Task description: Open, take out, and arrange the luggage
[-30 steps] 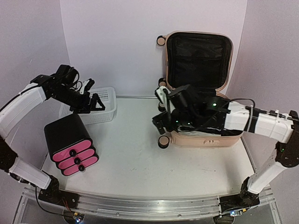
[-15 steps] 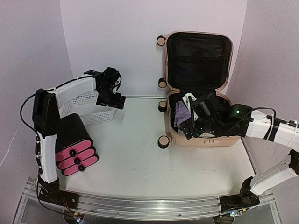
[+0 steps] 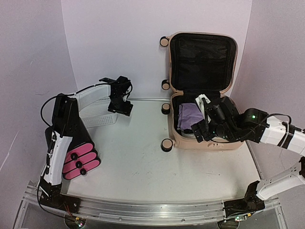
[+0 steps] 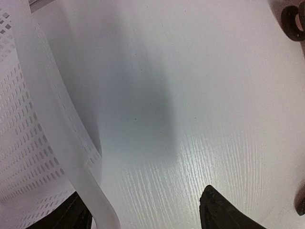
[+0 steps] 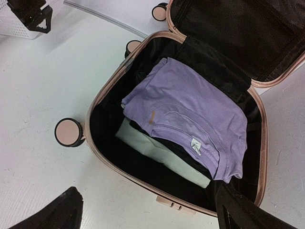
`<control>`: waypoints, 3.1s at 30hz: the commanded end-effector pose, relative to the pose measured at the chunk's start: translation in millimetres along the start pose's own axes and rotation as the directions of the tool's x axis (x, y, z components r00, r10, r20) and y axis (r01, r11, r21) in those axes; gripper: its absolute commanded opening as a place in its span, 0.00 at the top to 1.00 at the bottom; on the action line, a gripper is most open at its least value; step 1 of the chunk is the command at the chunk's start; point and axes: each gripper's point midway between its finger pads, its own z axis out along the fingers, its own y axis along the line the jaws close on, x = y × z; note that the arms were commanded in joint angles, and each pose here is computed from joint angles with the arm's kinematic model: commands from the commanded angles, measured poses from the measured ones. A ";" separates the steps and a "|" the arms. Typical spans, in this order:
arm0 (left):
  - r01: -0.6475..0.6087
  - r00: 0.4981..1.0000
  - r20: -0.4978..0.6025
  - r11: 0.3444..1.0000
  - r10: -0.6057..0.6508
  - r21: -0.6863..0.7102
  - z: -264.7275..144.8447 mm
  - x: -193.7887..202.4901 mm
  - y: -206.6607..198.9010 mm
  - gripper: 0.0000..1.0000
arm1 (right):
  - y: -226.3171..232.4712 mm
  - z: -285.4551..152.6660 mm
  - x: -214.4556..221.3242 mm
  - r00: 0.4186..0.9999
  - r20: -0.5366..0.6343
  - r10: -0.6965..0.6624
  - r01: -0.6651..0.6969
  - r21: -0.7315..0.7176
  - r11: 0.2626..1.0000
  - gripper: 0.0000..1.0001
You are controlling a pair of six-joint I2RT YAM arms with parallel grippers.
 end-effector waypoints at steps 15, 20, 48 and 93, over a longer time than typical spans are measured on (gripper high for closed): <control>0.018 0.994 -0.112 0.944 0.020 0.330 -27.7 43.8 -104.3 0.37 | 12.6 12.6 -14.1 1.000 -0.005 0.011 -0.011 -0.009 1.000 0.02; 0.029 0.990 -0.138 0.911 0.031 0.411 -31.7 57.4 -144.3 0.37 | 13.4 14.1 -14.0 1.000 -0.007 0.007 -0.007 -0.007 1.000 0.02; 0.145 0.989 -0.150 0.359 -0.014 0.922 -85.5 40.0 -291.8 0.19 | 7.6 6.4 -5.1 0.999 0.002 0.051 -0.051 -0.013 0.999 0.02; 0.125 0.986 -0.140 0.960 -0.092 0.252 -194.8 246.3 1.5 0.15 | 61.8 54.7 -24.2 0.998 -0.064 0.026 -0.034 -0.127 0.991 0.02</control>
